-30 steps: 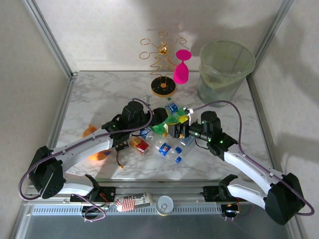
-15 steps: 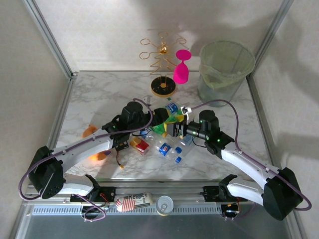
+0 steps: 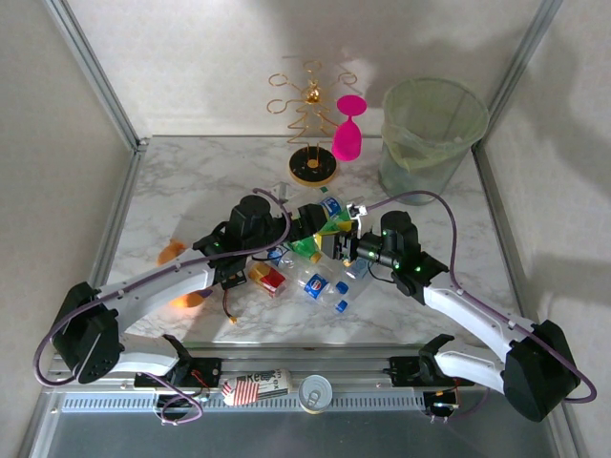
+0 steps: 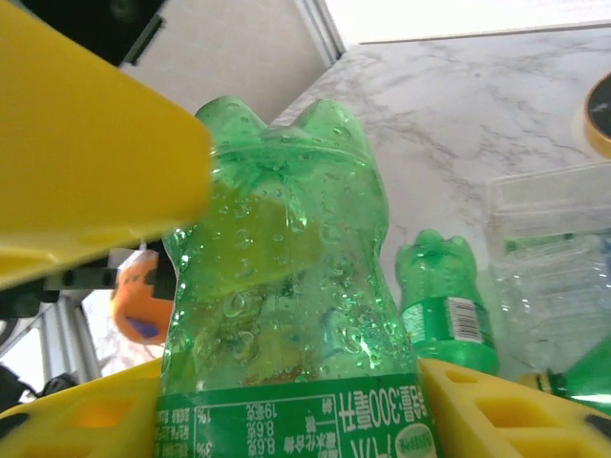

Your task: Put the plastic bottles in the bin

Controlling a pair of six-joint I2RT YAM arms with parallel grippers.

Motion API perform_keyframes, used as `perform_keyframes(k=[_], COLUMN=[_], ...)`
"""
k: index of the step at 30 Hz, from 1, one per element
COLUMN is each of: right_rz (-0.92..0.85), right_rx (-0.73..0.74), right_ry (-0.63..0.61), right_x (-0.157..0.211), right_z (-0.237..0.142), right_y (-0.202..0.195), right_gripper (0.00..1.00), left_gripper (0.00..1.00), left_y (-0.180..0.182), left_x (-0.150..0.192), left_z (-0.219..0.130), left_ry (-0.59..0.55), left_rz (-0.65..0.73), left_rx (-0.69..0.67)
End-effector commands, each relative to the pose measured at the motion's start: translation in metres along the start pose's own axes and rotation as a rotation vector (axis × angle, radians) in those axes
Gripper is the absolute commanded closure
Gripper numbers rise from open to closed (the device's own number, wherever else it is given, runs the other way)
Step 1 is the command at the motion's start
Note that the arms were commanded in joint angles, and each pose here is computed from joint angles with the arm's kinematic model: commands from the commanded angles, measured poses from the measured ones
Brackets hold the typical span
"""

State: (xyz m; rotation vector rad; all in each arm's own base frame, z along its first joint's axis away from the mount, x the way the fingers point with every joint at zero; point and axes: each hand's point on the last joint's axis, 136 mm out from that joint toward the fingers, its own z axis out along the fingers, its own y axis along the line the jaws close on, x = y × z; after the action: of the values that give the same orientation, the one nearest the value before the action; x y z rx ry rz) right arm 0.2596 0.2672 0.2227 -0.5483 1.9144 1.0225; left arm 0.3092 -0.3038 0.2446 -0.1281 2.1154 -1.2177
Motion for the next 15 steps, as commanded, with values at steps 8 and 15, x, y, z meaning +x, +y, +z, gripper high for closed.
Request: perform_keyframes(k=[8, 15], right_rz=[-0.001, 0.007], right_rx=[0.329, 0.550], right_ry=[-0.051, -0.254], right_x=[-0.046, -0.145], right_z=[-0.020, -0.071], right_y=[-0.056, -0.105], right_gripper=[0.50, 0.48], left_gripper=[0.00, 0.00], left_y=[0.076, 0.119], left_x=[-0.059, -0.037], left_z=[-0.053, -0.057], left_ry=[-0.303, -0.250], left_rz=[-0.003, -0.042], left_rx=[-0.230, -0.291])
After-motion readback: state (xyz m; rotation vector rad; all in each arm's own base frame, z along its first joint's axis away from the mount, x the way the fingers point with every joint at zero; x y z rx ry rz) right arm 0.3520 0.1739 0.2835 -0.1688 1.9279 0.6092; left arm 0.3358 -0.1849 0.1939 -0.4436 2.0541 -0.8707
